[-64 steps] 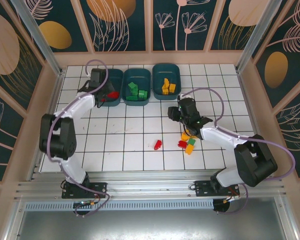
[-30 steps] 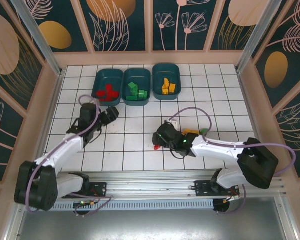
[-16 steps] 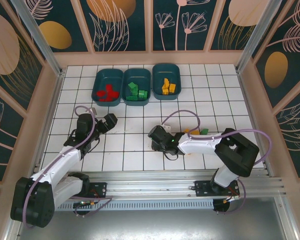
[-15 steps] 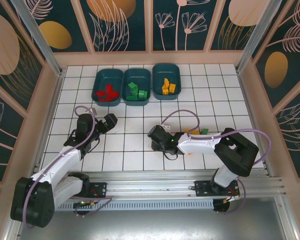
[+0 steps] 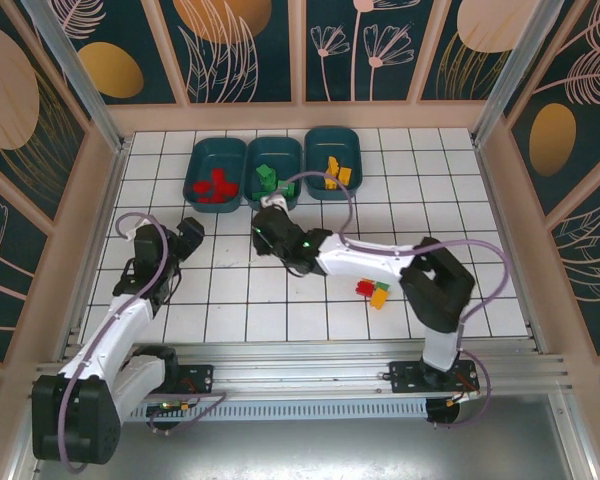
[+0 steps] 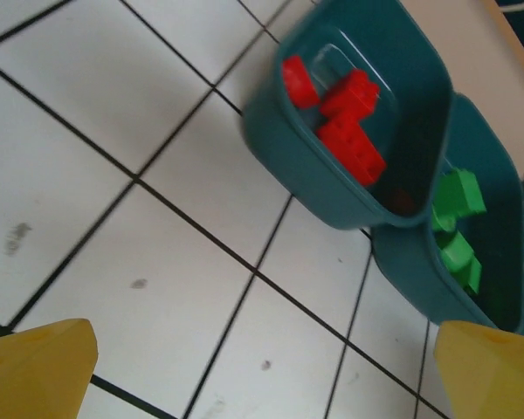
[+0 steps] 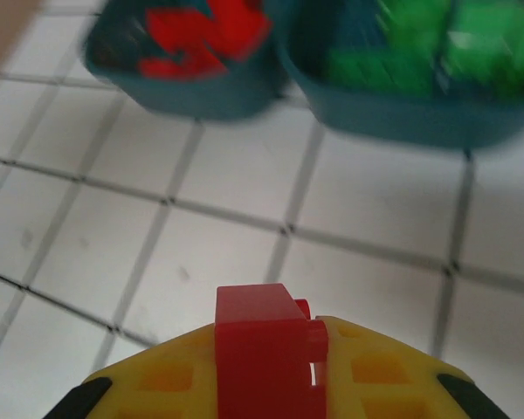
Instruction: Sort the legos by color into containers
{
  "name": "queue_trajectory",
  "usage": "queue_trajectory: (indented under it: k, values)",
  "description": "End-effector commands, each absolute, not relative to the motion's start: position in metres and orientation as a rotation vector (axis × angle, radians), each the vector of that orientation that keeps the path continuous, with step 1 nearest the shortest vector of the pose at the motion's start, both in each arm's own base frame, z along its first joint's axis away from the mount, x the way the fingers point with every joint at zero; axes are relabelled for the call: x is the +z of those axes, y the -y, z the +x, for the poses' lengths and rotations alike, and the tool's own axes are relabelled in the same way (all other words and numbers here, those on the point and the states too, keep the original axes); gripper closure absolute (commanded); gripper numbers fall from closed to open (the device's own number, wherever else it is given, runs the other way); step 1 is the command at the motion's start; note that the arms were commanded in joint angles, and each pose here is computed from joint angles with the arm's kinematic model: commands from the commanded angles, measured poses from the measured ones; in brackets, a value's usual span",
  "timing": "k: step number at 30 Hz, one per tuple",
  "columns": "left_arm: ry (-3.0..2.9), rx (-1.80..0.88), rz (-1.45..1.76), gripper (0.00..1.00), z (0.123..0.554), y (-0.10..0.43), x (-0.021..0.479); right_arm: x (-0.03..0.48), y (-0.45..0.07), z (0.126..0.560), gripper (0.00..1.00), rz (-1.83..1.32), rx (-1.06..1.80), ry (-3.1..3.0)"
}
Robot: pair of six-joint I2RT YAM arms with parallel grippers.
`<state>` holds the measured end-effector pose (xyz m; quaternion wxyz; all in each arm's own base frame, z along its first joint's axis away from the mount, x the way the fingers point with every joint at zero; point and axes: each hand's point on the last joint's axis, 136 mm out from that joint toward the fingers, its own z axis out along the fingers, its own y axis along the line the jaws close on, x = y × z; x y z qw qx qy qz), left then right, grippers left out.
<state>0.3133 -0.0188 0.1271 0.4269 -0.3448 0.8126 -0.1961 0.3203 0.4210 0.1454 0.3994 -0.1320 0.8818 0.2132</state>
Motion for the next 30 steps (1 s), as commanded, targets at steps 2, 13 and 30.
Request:
queue_trajectory:
  k: [2, 13, 30]
  values:
    - [-2.019, -0.501, -0.92, 0.02, 0.301, 0.012, 0.112, 0.161, -0.457, 0.37, 0.85, -0.523, 0.5, -2.07]
    - [-2.087, -0.614, -0.842, 0.02, 0.295, 0.033, 0.106, 0.141, -0.5, 0.466, 0.84, -0.58, 0.513, -2.032]
    - [-2.088, -0.691, -0.768, 0.01, 0.298, 0.045, 0.119, 0.123, -0.515, 0.484, 0.44, -0.591, 0.54, -2.089]
